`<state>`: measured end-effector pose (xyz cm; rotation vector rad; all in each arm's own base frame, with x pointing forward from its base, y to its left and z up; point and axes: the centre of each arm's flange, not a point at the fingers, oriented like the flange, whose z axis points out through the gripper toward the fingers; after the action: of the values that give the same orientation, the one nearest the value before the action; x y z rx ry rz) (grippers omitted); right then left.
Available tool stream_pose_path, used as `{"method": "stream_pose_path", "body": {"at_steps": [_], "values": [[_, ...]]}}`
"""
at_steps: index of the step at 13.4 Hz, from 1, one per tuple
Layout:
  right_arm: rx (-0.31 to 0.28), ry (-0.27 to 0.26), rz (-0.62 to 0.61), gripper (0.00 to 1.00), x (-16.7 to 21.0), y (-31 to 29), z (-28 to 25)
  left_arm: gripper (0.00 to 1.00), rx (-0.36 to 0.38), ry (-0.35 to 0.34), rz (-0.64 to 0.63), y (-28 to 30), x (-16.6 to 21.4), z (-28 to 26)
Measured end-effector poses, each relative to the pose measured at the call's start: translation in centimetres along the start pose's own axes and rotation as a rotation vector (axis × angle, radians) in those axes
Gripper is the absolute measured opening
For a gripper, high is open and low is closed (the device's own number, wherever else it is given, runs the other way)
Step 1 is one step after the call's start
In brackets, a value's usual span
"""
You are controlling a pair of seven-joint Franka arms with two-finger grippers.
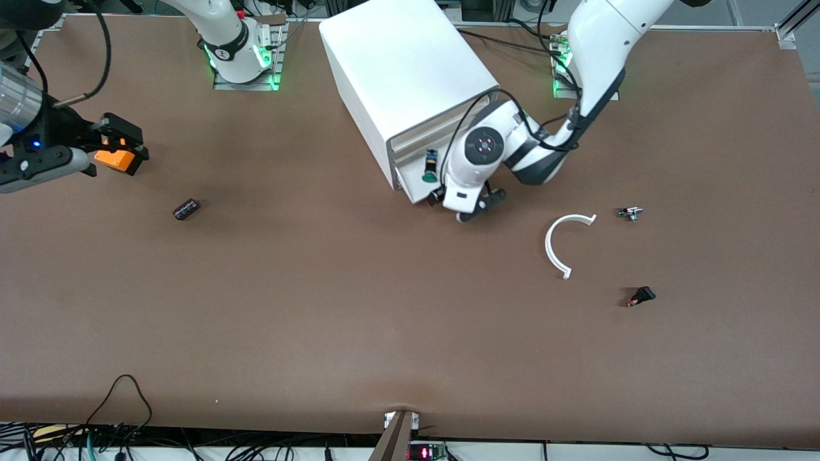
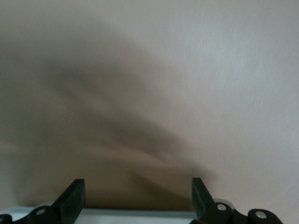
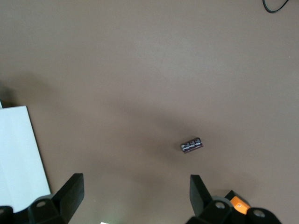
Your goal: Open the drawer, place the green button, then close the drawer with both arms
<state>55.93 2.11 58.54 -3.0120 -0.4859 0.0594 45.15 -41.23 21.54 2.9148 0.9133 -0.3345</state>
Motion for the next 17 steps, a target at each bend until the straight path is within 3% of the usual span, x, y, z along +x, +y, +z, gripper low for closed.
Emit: {"method": "stream_pose_path", "body": {"at_steps": [5,10,12,17], "values": [[-0.021,0.008,-0.037,1.0,-0.7,0.8,0.1,1.0,-0.01,-0.039,-0.017,0.6,-5.8,0.3],[-0.037,0.033,-0.052,1.0,-0.3,0.1,-0.8,1.0,-0.018,-0.034,-0.028,0.7,-5.8,-0.3],[-0.048,0.036,-0.053,1.0,-0.3,0.2,-1.1,1.0,0.01,-0.016,0.019,0.8,-3.3,-1.7],[-0.063,0.046,-0.054,1.0,-0.2,0.3,-1.8,1.0,0.065,0.003,0.193,-0.9,11.0,-13.0]]}}
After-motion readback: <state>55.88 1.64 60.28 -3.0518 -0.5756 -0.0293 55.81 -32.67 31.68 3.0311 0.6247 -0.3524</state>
